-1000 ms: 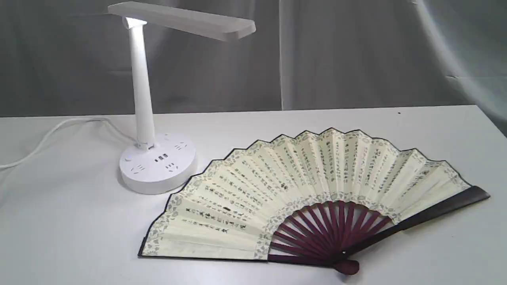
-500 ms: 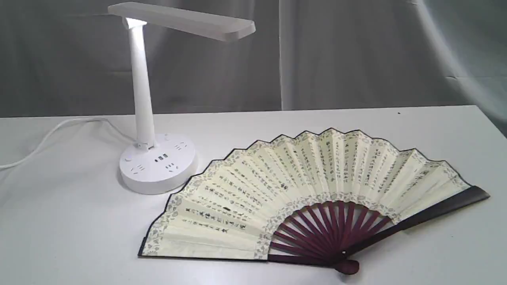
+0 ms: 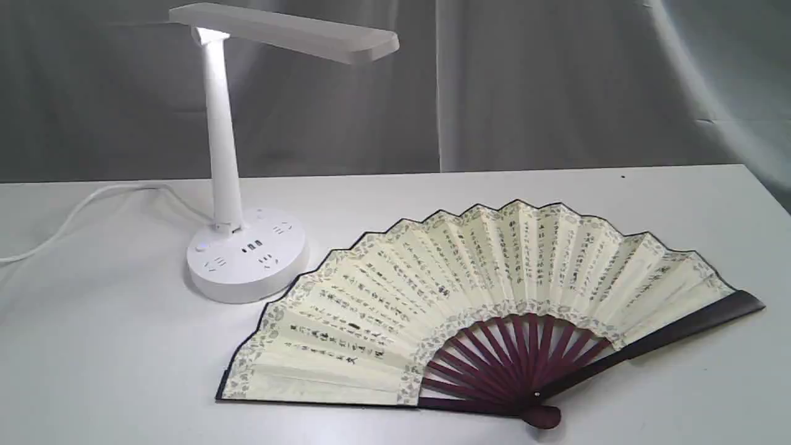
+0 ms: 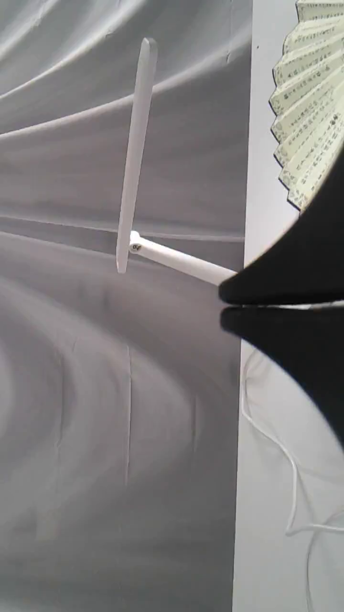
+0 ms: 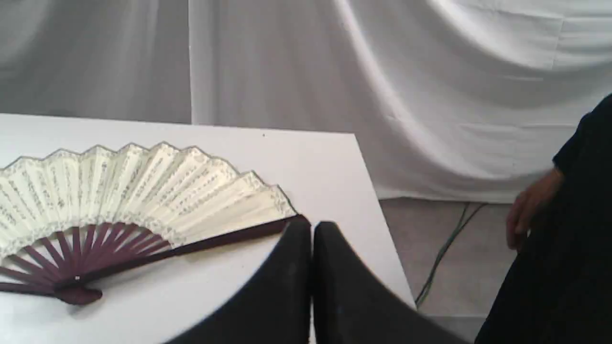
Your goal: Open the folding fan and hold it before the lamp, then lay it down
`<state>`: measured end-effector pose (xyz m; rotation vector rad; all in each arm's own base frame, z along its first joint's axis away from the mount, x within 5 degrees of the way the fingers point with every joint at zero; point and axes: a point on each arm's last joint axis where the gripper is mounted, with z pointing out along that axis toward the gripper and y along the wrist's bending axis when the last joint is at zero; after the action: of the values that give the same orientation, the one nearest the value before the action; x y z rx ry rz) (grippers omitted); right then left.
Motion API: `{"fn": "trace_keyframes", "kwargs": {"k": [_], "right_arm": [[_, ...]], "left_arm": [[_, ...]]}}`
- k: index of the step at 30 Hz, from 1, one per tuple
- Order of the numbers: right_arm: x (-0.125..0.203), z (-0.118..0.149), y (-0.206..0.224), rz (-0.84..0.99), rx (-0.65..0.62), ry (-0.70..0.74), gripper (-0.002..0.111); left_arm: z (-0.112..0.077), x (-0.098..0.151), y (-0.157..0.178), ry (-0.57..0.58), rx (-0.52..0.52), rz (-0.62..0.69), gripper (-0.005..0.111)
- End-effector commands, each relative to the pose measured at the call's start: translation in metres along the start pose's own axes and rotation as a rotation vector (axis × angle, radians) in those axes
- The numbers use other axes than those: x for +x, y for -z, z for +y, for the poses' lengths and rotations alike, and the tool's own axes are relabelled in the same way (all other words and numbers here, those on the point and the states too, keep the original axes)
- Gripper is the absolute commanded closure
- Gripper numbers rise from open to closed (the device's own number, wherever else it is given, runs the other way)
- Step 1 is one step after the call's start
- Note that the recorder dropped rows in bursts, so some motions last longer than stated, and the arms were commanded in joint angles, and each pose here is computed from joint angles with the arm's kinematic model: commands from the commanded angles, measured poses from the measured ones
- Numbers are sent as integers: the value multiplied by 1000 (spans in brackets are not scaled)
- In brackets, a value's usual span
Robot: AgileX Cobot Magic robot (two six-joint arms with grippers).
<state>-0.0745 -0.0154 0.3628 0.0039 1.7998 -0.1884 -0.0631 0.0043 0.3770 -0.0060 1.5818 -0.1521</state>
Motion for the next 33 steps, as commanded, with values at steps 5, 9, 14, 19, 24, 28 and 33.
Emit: {"fn": "trace_keyframes", "kwargs": {"k": [5, 9, 14, 19, 24, 28, 33], "right_arm": [[29, 17, -60, 42, -60, -34, 108], [47, 27, -92, 3, -94, -44, 108], [49, 35, -111, -193, -128, -93, 108], [58, 38, -124, -283, -127, -98, 108], [87, 44, -143, -256, -135, -107, 108], [121, 50, -159, -198, -139, -103, 108], [133, 51, -162, -84, -145, -101, 108]], "left_arm": [[4, 52, -60, 41, 12, 50, 107], [9, 88, -86, 39, 2, 70, 107], [12, 120, -102, 68, 5, 84, 107], [15, 139, -113, 67, 1, 13, 107], [18, 160, -120, 68, -2, -52, 107], [19, 166, -121, 49, -5, -46, 107], [19, 167, -121, 16, -7, -43, 107]]}}
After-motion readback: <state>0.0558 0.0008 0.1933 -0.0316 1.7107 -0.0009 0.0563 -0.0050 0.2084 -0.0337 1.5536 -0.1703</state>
